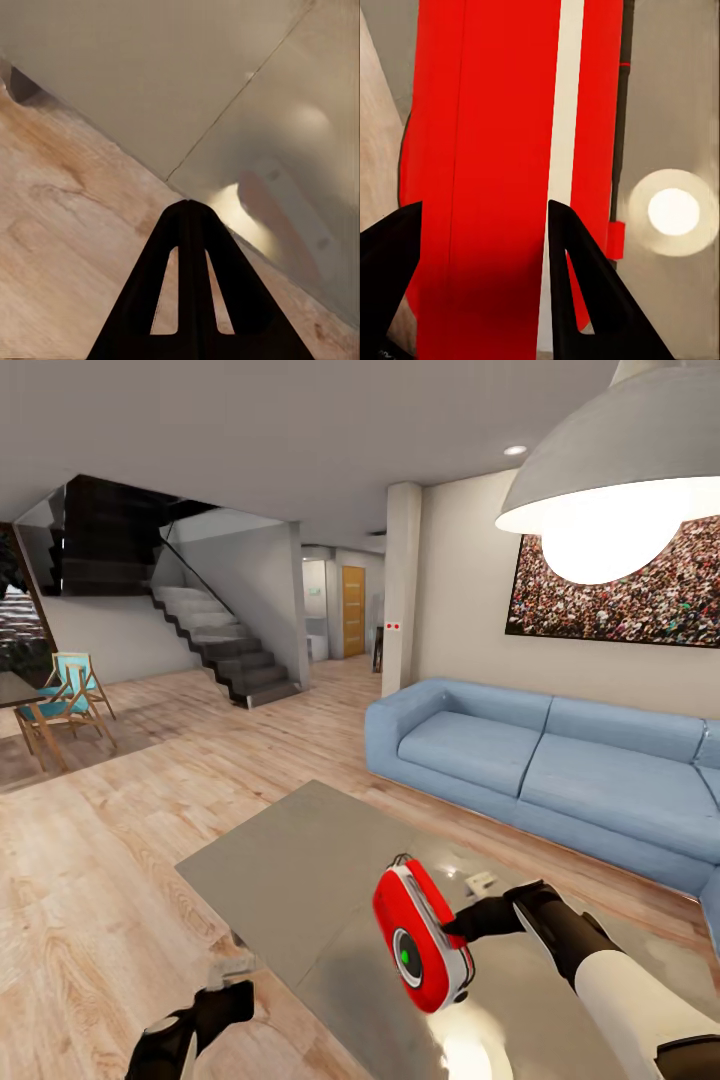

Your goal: Turn on the radio receiver that's on the table in the living room.

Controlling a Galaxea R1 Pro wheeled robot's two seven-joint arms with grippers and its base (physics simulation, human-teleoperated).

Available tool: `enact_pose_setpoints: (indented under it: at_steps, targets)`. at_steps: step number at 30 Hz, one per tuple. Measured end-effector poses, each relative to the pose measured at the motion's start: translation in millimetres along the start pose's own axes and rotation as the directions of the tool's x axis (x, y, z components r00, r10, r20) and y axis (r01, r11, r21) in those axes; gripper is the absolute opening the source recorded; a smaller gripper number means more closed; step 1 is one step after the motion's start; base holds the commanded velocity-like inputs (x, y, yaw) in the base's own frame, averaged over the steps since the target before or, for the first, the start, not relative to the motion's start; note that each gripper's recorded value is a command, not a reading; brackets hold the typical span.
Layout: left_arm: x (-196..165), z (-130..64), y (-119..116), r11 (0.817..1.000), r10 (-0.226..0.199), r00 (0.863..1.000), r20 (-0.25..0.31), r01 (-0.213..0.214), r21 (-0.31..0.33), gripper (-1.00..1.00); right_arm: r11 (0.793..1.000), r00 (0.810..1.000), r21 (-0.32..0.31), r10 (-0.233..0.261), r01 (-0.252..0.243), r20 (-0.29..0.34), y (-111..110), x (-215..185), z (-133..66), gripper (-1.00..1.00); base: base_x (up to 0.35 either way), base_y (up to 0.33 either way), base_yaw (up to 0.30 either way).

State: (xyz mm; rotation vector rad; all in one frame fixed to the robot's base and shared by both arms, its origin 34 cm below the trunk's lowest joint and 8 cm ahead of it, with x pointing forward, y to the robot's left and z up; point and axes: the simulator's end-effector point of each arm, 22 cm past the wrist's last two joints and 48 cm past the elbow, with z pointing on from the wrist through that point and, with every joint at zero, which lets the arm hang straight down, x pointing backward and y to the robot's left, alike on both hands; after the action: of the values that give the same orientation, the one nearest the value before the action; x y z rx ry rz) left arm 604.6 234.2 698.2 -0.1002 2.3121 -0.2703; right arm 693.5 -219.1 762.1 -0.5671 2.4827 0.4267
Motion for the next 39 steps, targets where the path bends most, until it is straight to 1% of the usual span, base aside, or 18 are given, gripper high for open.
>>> enact_pose_setpoints:
  at_steps: [3,6,11,16,17,19,22,24,28,30,32,35,39]
  targets:
    - [1,-1.5,12,1.000,-0.023,1.000,0.018,0.023,-0.018,-1.00,0.999,1.000,0.053,0.003,-0.003,0.002,-11,-1,0.2,-1.00,0.000,0.000,0.000]
    - [17,1.1,14,0.999,-0.038,0.999,-0.009,0.038,-0.018,-1.00,0.998,1.000,0.067,0.008,-0.008,0.002,-13,-1,0.7,-1.00,0.000,0.000,0.000]
    - [27,-0.4,32,0.999,-0.035,0.999,-0.038,0.034,-0.033,-1.00,0.997,1.000,0.081,0.010,-0.009,-0.005,-15,0,1.0,-1.00,0.000,0.000,0.000]
    - [29,-1.2,38,0.998,-0.038,0.998,-0.044,0.037,-0.041,-1.00,0.986,0.999,0.164,0.019,-0.015,-0.027,-33,6,-0.9,-1.00,0.000,0.000,0.000]
    - [30,-1.1,38,0.998,-0.039,0.998,-0.046,0.037,-0.042,-1.00,0.984,0.999,0.175,0.035,-0.029,-0.035,-35,8,-1.3,-1.00,0.000,0.000,0.000]
    - [39,0.1,38,0.998,-0.044,0.997,-0.065,0.042,-0.040,-1.00,0.979,0.997,0.199,0.049,-0.036,-0.063,-40,15,-2.5,-1.00,0.000,0.000,0.000]
    - [58,2.0,36,0.998,-0.059,0.993,-0.101,0.056,-0.035,-1.00,0.977,0.994,0.206,0.074,-0.056,-0.083,-40,20,-2.9,-1.00,0.000,0.000,0.000]
    - [65,2.0,38,0.997,-0.073,0.991,-0.111,0.069,-0.038,-1.00,0.976,0.992,0.208,0.084,-0.062,-0.095,-40,24,-2.7,-1.00,0.000,0.000,0.000]
    - [73,-0.7,49,0.992,-0.120,0.986,-0.112,0.114,-0.062,-1.00,0.974,0.984,0.214,0.112,-0.081,-0.137,-40,35,-3.9,-1.00,0.000,0.000,0.000]
    - [76,-2.7,55,0.987,-0.147,0.983,-0.108,0.139,-0.077,-1.00,0.973,0.982,0.213,0.120,-0.088,-0.144,-40,37,-4.1,-1.00,0.000,0.000,0.000]
    - [77,-4.1,60,0.984,-0.165,0.981,-0.104,0.156,-0.088,-1.00,0.973,0.982,0.214,0.122,-0.089,-0.146,-40,38,-4.3,-1.00,0.000,0.000,0.000]
    - [79,-5.6,66,0.981,-0.175,0.979,-0.103,0.165,-0.097,-1.00,0.973,0.981,0.214,0.124,-0.091,-0.148,-40,38,-4.4,-1.00,0.000,0.000,0.000]
    - [80,-6.5,70,0.981,-0.175,0.979,-0.103,0.165,-0.103,-1.00,0.973,0.981,0.214,0.125,-0.092,-0.148,-40,38,-4.4,-1.00,0.000,0.000,0.000]
